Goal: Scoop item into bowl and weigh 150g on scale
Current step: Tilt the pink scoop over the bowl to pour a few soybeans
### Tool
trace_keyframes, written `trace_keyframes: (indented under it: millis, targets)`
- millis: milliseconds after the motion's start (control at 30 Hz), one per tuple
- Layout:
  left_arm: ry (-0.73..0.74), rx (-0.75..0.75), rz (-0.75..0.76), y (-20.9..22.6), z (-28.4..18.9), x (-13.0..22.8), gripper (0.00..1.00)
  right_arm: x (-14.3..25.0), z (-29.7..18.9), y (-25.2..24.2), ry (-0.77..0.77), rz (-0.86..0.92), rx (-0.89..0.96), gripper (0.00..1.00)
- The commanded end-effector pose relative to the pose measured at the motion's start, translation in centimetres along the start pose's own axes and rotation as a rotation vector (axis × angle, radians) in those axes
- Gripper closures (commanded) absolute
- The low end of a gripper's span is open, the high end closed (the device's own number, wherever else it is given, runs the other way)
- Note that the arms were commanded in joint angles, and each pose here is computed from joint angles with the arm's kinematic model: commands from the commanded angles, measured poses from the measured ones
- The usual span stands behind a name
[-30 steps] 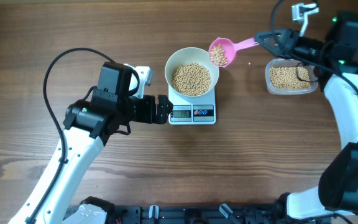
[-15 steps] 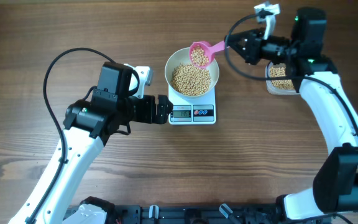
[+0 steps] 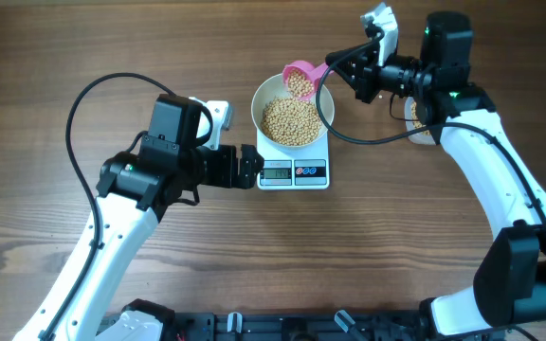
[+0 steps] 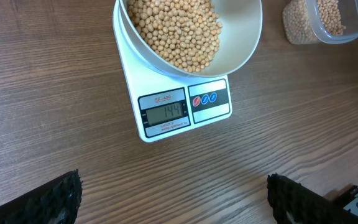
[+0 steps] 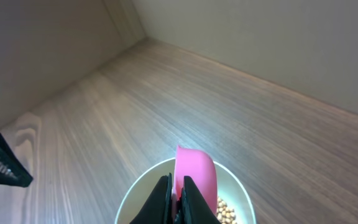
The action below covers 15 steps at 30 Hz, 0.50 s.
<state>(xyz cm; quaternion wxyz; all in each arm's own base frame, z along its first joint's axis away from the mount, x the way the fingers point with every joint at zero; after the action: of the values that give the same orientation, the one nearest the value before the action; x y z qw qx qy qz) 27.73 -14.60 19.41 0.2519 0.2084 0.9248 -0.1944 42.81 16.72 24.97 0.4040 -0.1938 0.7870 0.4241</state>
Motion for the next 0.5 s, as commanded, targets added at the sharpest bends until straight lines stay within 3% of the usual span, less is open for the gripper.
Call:
trace_keyframes:
  millis: [0, 467]
  targets:
    - [0.007, 0.015, 0.017, -0.25, 0.22, 0.21, 0.00, 0.34, 0.41, -0.73, 0.005, -0.058, 0.037, 0.96]
    - [0.007, 0.015, 0.017, -0.25, 0.22, 0.21, 0.00, 0.66, 1.05, -0.12, 0.017, -0.058, 0.033, 0.96]
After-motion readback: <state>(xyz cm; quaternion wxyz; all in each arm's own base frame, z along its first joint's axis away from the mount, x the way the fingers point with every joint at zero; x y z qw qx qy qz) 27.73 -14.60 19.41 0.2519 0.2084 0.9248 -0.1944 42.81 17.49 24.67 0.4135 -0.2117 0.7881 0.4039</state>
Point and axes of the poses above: each gripper's point midway between its finger pads, its own z axis out along the fingers, its own y axis along the line the jaws close on, x = y × z, the point moved 2 cm from there along -z, back along the fingers, and after that the axes turned 15 degrees about z, right-handed, at the moved point
